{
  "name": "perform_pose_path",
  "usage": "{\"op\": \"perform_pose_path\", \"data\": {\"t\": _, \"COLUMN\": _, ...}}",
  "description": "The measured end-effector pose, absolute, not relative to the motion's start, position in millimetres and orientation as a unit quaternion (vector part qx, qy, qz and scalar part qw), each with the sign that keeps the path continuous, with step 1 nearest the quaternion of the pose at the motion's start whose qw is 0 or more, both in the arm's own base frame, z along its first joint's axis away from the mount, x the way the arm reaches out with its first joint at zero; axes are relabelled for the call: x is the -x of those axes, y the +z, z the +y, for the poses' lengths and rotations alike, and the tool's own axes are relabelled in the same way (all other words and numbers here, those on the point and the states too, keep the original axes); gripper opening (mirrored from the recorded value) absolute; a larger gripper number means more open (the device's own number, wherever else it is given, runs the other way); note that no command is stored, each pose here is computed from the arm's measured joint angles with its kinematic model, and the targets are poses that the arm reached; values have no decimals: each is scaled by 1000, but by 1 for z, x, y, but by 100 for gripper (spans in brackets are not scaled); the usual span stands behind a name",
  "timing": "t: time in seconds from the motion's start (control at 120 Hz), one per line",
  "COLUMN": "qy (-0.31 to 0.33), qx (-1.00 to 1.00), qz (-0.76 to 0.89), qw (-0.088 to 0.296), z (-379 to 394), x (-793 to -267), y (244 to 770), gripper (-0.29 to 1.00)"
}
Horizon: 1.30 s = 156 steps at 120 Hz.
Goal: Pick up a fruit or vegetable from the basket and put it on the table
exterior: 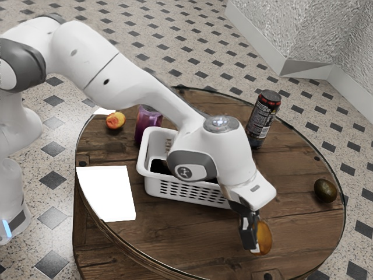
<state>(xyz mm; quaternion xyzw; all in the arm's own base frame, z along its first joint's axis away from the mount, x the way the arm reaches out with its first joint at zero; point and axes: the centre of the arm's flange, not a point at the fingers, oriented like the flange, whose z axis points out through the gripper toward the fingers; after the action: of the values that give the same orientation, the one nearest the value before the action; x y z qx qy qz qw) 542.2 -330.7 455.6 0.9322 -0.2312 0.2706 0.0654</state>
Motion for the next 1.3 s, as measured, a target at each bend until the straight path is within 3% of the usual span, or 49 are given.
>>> {"op": "perform_pose_path", "data": {"t": 0.283, "qy": 250, "qx": -945, "qz": -200, "qw": 70, "z": -315, "x": -547, "y": 421, "gripper": 33}}
{"op": "perform_pose_path", "data": {"t": 0.367, "qy": 233, "qx": -950, "qz": -199, "qw": 66, "z": -311, "x": -549, "y": 412, "gripper": 50}}
{"op": "perform_pose_path", "data": {"t": 0.483, "qy": 223, "qx": -951, "qz": -204, "qw": 56, "z": -304, "x": -553, "y": 414, "gripper": 58}}
{"op": "perform_pose_path", "data": {"t": 0.625, "qy": 209, "qx": -951, "qz": -223, "qw": 35, "z": -297, "x": -563, "y": 426, "gripper": 58}}
{"op": "perform_pose_path", "data": {"t": 0.7, "qy": 187, "qx": -951, "qz": -246, "qw": 16, "z": -301, "x": -564, "y": 410, "gripper": 71}}
{"op": "perform_pose_path", "data": {"t": 0.792, "qy": 163, "qx": -953, "qz": -256, "qw": -6, "z": -308, "x": -589, "y": 435, "gripper": 33}}
{"op": "perform_pose_path", "data": {"t": 0.908, "qy": 109, "qx": -953, "qz": -280, "qw": -35, "z": -311, "x": -605, "y": 431, "gripper": 51}}
{"op": "perform_pose_path", "data": {"t": 1.167, "qy": 20, "qx": -948, "qz": -311, "qw": -61, "z": -327, "x": -607, "y": 430, "gripper": 59}}
{"op": "perform_pose_path", "data": {"t": 1.3, "qy": 14, "qx": -944, "qz": -322, "qw": -74, "z": -332, "x": -606, "y": 436, "gripper": 63}}
